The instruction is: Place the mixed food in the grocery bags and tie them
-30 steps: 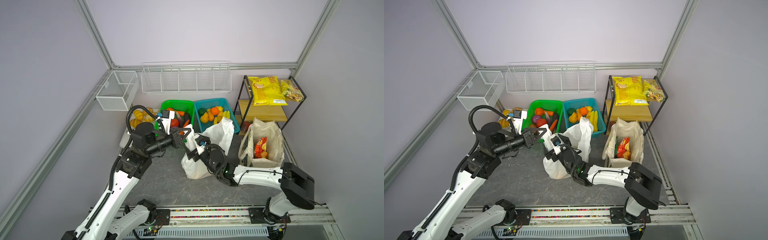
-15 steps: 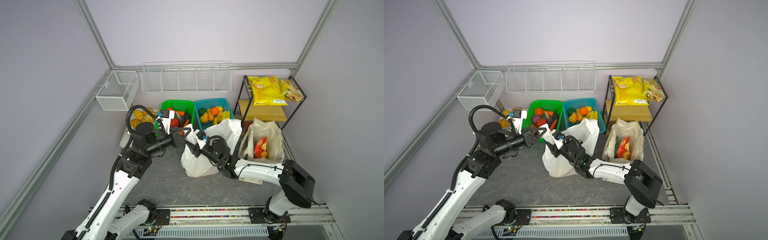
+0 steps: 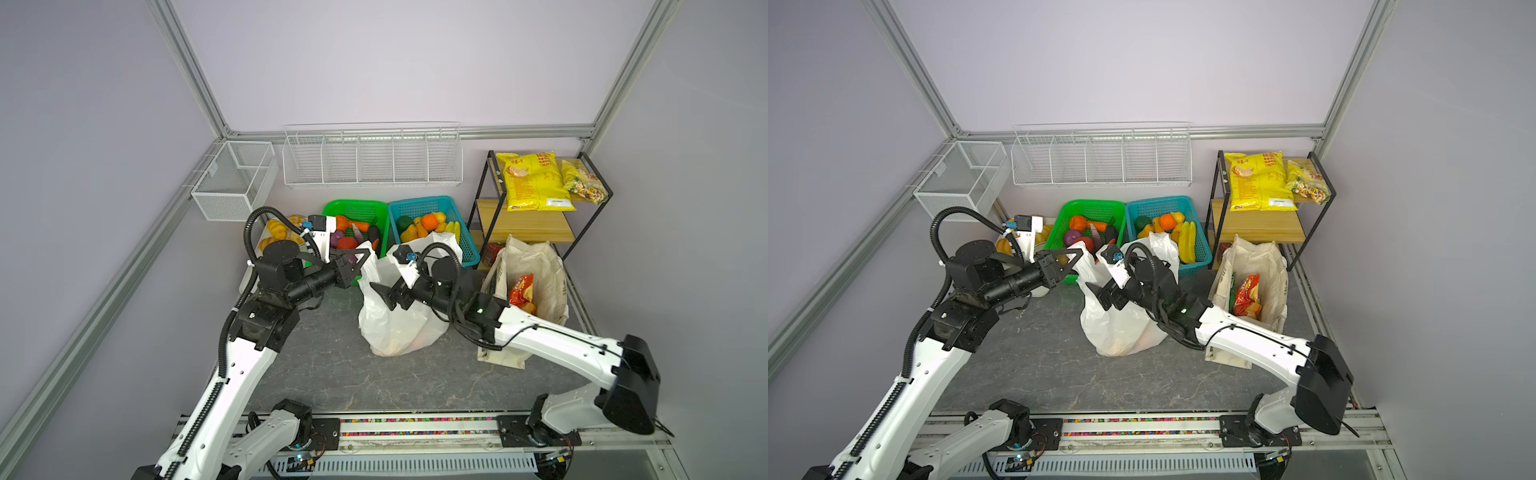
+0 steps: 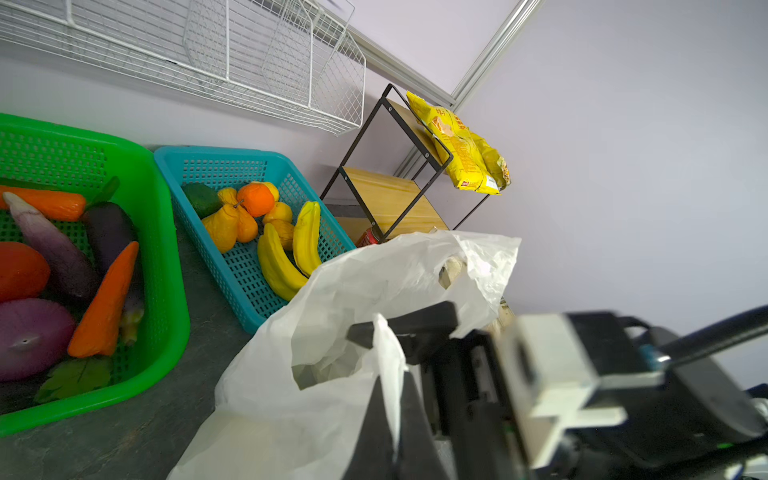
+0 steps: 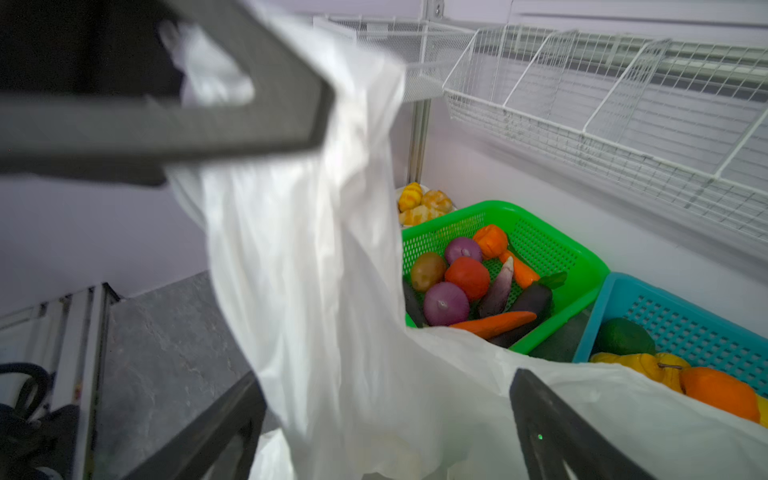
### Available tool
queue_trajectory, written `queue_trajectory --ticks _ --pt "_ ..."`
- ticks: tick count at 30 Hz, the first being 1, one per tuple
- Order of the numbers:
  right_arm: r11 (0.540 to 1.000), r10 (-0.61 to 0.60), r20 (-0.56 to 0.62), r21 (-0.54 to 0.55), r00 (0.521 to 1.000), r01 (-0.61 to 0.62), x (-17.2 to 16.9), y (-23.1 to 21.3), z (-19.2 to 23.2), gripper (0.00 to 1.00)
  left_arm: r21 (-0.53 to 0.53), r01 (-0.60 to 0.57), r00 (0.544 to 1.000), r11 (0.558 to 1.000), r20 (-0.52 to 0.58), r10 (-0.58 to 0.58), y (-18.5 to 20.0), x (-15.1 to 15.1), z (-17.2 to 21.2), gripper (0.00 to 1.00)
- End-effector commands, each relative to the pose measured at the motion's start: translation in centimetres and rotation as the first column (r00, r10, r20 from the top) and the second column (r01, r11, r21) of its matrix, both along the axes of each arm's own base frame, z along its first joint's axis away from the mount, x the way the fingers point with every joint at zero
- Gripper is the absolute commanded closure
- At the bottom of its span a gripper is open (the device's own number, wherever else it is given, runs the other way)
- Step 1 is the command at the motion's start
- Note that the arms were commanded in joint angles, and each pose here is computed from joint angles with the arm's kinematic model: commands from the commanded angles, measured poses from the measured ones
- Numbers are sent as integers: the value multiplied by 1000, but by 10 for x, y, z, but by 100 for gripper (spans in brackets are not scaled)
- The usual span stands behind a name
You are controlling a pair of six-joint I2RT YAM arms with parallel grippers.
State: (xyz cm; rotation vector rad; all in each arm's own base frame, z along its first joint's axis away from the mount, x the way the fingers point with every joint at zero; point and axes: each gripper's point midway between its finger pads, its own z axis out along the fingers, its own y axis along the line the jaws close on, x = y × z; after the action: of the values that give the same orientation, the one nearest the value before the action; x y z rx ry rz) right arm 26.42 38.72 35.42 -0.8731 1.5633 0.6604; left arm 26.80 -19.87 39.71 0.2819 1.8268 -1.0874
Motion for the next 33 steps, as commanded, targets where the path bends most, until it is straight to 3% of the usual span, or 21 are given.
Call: queue_trajectory --ticks 1,5,7,10,14,20,22,26,29,30,33 --pt "988 47 -46 -143 998 -53 -24 -25 10 10 24 -24 998 999 51 23 5 4 13 100" --pt "978 106 -41 -177 994 -111 -51 -50 36 11 37 -39 998 999 47 37 6 8 11 100" --pt "977 73 -18 -199 997 -75 -56 -71 39 10 44 -47 998 998 50 45 8 9 11 100" --pt "976 -42 -6 -212 999 39 -47 -110 30 9 53 -56 997 997 50 54 10 10 9 100" --pt "979 -148 -81 -156 986 134 -25 -151 1 8 57 -49 998 997 46 47 9 10 6 100" --pt "992 -129 -172 -22 977 127 10 -154 -35 0 56 -47 998 997 39 45 9 10 5 100" --pt "995 -91 -171 24 981 97 19 -146 -33 11 58 -50 998 997 40 47 9 10 4 100" --pt "995 -74 -181 51 981 85 36 -134 -38 57 76 -99 994 992 52 95 18 11 4 100" --pt "990 -116 -209 53 971 130 40 -141 -48 86 104 -238 967 966 120 226 41 13 12 73" --pt "989 -116 -218 61 969 132 38 -141 -49 90 89 -312 941 946 163 295 55 11 22 63" --pt "989 -91 -249 92 964 117 33 -139 -50 92 -14 -334 879 942 356 317 66 -16 70 41"
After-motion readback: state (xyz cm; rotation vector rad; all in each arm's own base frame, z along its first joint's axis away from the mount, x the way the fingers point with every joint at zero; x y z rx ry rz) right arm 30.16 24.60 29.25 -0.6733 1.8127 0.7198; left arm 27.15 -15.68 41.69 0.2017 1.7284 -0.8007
